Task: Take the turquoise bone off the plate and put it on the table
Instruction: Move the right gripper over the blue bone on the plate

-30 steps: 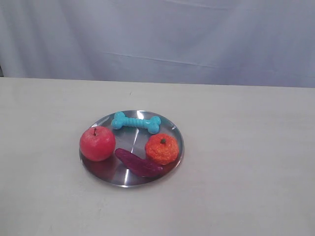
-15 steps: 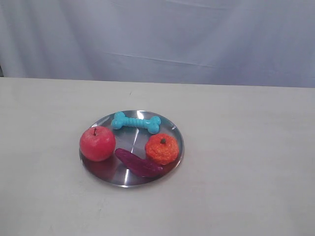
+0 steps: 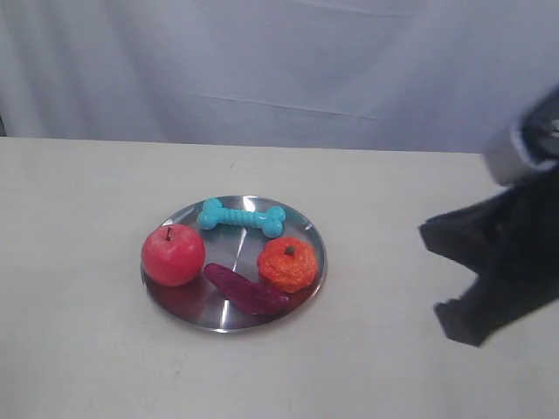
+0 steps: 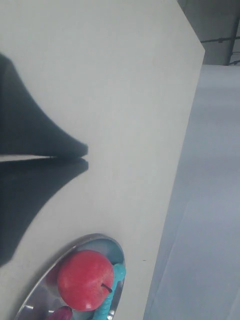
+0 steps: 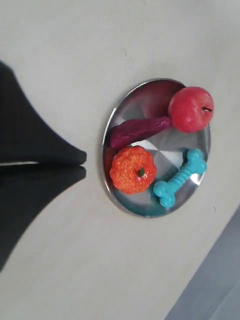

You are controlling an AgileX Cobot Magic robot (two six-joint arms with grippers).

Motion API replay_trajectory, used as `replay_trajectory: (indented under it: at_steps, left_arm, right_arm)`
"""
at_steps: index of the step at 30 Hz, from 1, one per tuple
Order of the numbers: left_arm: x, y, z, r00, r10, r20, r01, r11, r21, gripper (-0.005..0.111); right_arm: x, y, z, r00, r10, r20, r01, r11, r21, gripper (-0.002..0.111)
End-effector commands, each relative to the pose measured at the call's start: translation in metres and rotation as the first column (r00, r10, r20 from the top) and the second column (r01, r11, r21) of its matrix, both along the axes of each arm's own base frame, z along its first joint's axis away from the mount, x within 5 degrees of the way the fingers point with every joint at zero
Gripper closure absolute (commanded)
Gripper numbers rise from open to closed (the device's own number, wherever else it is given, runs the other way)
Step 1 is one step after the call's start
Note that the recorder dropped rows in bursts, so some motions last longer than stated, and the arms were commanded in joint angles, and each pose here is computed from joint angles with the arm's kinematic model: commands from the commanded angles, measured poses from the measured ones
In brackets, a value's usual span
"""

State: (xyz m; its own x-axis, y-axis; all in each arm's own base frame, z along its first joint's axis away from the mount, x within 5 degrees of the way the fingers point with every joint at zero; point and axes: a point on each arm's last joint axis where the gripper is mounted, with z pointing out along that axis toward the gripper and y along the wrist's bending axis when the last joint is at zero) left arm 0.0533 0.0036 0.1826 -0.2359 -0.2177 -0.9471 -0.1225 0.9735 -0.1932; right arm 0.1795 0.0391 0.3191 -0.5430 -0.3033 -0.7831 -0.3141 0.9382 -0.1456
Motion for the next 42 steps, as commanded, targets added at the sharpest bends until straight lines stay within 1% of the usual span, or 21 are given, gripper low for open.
replay_trajectory:
  at_steps: [1, 4, 11, 15, 19, 24, 27, 30, 36, 42]
  left_arm:
    - [0.0, 0.0, 0.0, 1.0, -0.004, 0.004, 0.004, 1.0, -0.001, 0.107]
    - [0.0, 0.0, 0.0, 1.0, -0.004, 0.004, 0.004, 1.0, -0.001, 0.107]
    - [0.0, 0.0, 0.0, 1.0, -0.004, 0.004, 0.004, 1.0, -0.001, 0.107]
    - [0.0, 0.0, 0.0, 1.0, -0.004, 0.004, 0.004, 1.0, -0.001, 0.107]
    - [0.0, 0.0, 0.0, 1.0, -0.004, 0.004, 0.004, 1.0, -0.001, 0.107]
    - [0.0, 0.0, 0.0, 1.0, -0.004, 0.004, 0.004, 1.0, -0.001, 0.107]
    - [0.0, 0.0, 0.0, 1.0, -0.004, 0.004, 0.004, 1.0, -0.001, 0.107]
    - [0.0, 0.0, 0.0, 1.0, -0.004, 0.004, 0.004, 1.0, -0.001, 0.107]
    - [0.0, 0.0, 0.0, 1.0, -0.004, 0.004, 0.004, 1.0, -0.001, 0.107]
    - [0.0, 0.0, 0.0, 1.0, -0.004, 0.004, 0.004, 1.0, -0.001, 0.107]
  right_arm:
    - [0.049, 0.015, 0.011, 0.991, 0.086, -0.105, -0.096, 0.991, -0.098, 0.109]
    - [0.087, 0.025, 0.011, 0.978, 0.11, -0.179, -0.136, 0.981, -0.138, 0.109]
    - [0.166, 0.044, 0.018, 0.944, 0.19, -0.269, -0.254, 0.941, -0.225, 0.109]
    - [0.207, 0.053, 0.0, 0.915, 0.225, -0.336, -0.318, 0.913, -0.255, 0.109]
    - [0.238, 0.061, -0.025, 0.885, 0.285, -0.368, -0.403, 0.864, -0.301, 0.109]
    - [0.265, 0.066, -0.062, 0.845, 0.335, -0.417, -0.481, 0.817, -0.318, 0.109]
    - [0.275, 0.064, -0.081, 0.834, 0.357, -0.421, -0.499, 0.813, -0.301, 0.109]
    - [0.285, 0.06, -0.095, 0.848, 0.349, -0.398, -0.48, 0.825, -0.3, 0.109]
    - [0.296, 0.061, -0.11, 0.869, 0.345, -0.355, -0.46, 0.828, -0.32, 0.109]
    - [0.299, 0.06, -0.11, 0.88, 0.343, -0.329, -0.452, 0.819, -0.354, 0.108]
